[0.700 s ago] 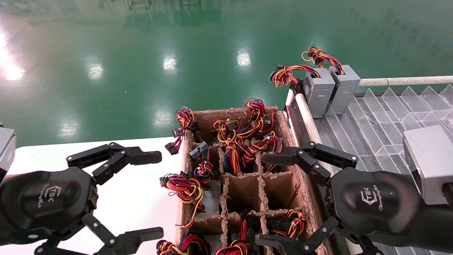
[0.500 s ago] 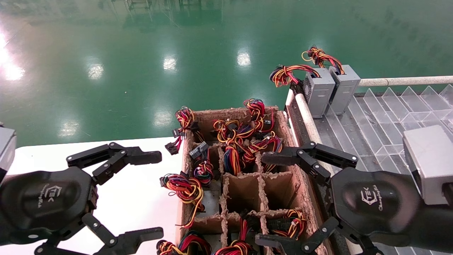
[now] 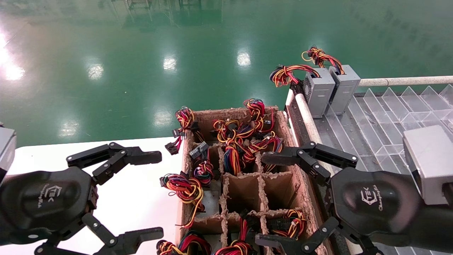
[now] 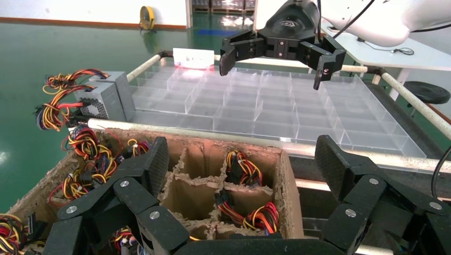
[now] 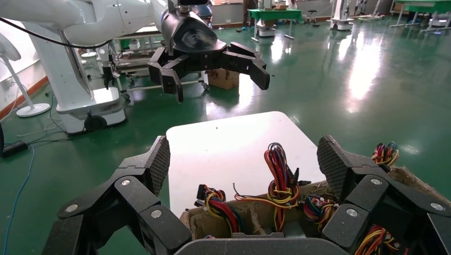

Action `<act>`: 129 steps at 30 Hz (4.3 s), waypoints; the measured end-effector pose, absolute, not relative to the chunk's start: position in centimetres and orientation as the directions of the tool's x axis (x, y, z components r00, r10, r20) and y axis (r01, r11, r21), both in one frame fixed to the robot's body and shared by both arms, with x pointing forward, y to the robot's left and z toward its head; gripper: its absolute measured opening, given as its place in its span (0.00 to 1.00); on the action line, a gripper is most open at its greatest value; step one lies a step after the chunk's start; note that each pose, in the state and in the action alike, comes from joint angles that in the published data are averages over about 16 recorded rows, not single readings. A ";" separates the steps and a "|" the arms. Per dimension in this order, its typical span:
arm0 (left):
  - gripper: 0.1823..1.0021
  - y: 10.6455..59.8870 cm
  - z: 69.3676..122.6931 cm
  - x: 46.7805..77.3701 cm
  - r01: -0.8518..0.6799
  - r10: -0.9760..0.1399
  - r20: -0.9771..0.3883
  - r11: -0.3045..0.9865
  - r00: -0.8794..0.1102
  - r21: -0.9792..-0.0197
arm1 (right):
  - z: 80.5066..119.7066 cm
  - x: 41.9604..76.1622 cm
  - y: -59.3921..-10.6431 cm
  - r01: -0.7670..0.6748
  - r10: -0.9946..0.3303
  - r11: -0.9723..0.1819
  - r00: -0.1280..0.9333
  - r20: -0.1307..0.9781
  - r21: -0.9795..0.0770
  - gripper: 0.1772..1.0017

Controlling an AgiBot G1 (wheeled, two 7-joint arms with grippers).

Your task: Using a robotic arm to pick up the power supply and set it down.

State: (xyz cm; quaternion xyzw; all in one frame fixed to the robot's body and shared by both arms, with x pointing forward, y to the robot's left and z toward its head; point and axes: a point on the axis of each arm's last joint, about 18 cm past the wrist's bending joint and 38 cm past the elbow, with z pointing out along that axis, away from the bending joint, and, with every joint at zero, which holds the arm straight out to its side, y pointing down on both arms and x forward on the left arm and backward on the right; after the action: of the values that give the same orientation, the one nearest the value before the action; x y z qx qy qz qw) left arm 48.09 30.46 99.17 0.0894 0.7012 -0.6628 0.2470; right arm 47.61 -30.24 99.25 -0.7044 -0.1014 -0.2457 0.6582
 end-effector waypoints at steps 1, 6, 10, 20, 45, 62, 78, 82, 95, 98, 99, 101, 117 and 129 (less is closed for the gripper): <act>1.00 30.5 99.2 48.1 0.453 -0.202 -0.465 0.105 -0.862 -0.885 | 99.2 47.6 -30.2 0.466 -0.180 -0.113 0.859 0.479 -0.877 1.00; 0.98 30.5 99.2 48.1 0.453 -0.202 -0.465 0.105 -0.862 -0.885 | 99.3 47.6 -30.2 0.469 -0.181 -0.114 0.857 0.483 -0.876 1.00; 0.96 30.5 99.2 48.1 0.453 -0.202 -0.465 0.105 -0.862 -0.885 | 99.5 47.9 -30.3 0.482 -0.196 -0.123 0.845 0.497 -0.868 1.00; 0.83 30.5 99.2 48.1 0.453 -0.202 -0.465 0.105 -0.862 -0.885 | 100.9 51.5 -30.8 0.527 -0.336 -0.180 0.761 0.555 -0.831 1.00; 0.18 30.5 99.2 48.1 0.453 -0.202 -0.465 0.105 -0.862 -0.885 | 100.4 67.4 -29.6 0.427 -0.632 -0.300 0.581 0.513 -0.853 0.99; 0.02 30.5 99.2 48.1 0.453 -0.202 -0.465 0.105 -0.862 -0.885 | 99.6 71.6 -28.2 0.371 -0.676 -0.293 0.571 0.466 -0.881 0.76; 0.01 30.5 99.2 48.1 0.453 -0.202 -0.465 0.105 -0.862 -0.885 | 99.0 72.1 -28.3 0.363 -0.656 -0.327 0.578 0.486 -0.873 0.32; 0.01 30.5 99.2 48.1 0.453 -0.202 -0.465 0.105 -0.862 -0.885 | 99.1 71.9 -28.4 0.372 -0.641 -0.345 0.578 0.506 -0.862 0.23; 0.01 30.5 99.2 48.1 0.453 -0.202 -0.465 0.105 -0.862 -0.885 | 103.0 70.0 -28.3 0.505 -0.554 -0.399 0.532 0.640 -0.765 0.08; 0.01 30.5 99.2 48.1 0.453 -0.202 -0.465 0.105 -0.862 -0.885 | 104.9 69.1 -28.3 0.552 -0.534 -0.405 0.504 0.679 -0.729 0.07; 0.01 30.5 99.2 48.1 0.453 -0.202 -0.465 0.105 -0.862 -0.885 | 105.6 68.7 -28.4 0.568 -0.528 -0.407 0.493 0.692 -0.715 0.07; 0.01 30.5 99.2 48.1 0.453 -0.202 -0.465 0.105 -0.862 -0.885 | 107.0 68.0 -28.4 0.599 -0.517 -0.412 0.467 0.718 -0.686 0.07; 0.01 30.5 99.2 48.1 0.453 -0.202 -0.465 0.105 -0.862 -0.885 | 117.4 61.4 -30.2 0.734 -0.472 -0.522 0.175 0.864 -0.433 0.07; 0.01 30.5 99.2 48.1 0.453 -0.202 -0.465 0.105 -0.862 -0.885 | 121.1 57.8 -33.6 0.705 -0.479 -0.616 0.018 0.878 -0.351 0.07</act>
State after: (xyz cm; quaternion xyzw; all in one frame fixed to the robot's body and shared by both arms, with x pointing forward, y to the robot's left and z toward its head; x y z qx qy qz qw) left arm 48.09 30.46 99.17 0.0895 0.7012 -0.6628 0.2470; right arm 57.79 -33.62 121.05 -0.5720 -0.0990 -0.6936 0.4266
